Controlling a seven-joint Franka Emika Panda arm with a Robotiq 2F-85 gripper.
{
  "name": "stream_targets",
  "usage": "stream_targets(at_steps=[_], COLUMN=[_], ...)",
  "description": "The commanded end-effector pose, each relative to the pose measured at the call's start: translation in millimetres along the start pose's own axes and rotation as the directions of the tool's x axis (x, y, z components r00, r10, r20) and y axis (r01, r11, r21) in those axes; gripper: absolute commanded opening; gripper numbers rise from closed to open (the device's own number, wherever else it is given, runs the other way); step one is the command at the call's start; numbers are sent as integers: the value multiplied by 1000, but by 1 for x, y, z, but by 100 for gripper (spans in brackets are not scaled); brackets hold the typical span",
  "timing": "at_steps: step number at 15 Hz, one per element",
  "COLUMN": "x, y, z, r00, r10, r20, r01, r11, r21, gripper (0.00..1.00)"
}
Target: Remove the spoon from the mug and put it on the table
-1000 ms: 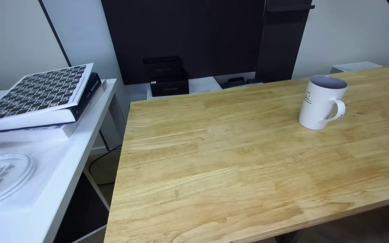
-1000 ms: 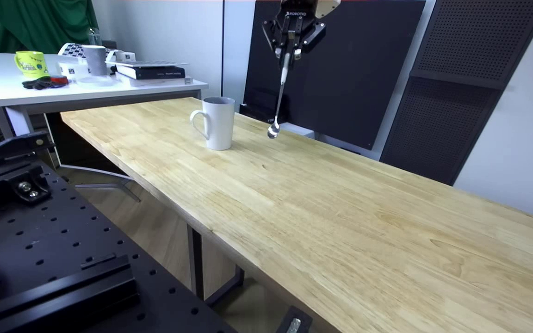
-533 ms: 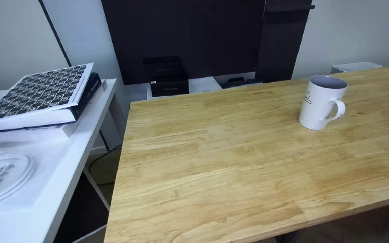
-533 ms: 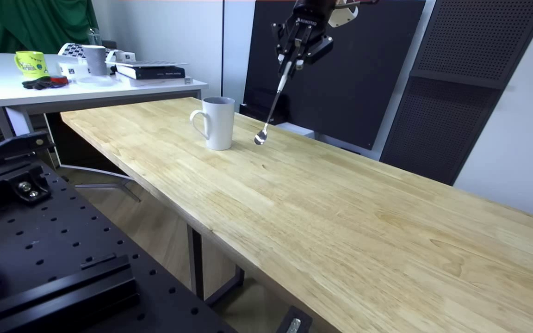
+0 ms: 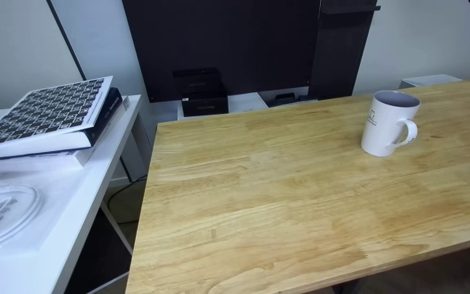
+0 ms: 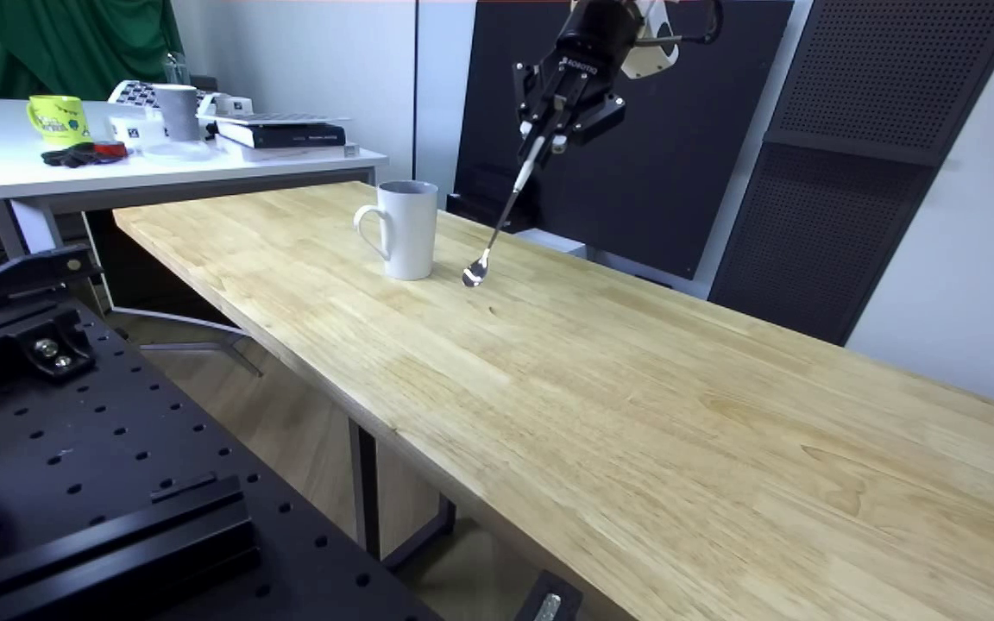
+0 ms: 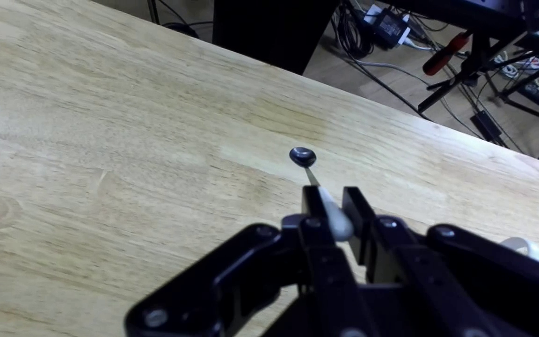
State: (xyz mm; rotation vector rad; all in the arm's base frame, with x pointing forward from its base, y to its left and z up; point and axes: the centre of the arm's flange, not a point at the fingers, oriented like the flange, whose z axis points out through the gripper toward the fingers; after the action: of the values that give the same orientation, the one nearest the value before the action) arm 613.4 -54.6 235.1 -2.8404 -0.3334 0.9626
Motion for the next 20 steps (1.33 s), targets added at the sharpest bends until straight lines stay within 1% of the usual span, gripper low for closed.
stream_targets(at_steps=[1, 11, 20], x=[15, 47, 69], y=[15, 63, 89], z=[-7, 11, 26], r00=[1000, 998, 994], r10=[16, 62, 93], r20=[12, 32, 61], r01=[-16, -65, -99], r11=[999, 996, 990], r21=[33, 67, 102], gripper=[4, 4, 4])
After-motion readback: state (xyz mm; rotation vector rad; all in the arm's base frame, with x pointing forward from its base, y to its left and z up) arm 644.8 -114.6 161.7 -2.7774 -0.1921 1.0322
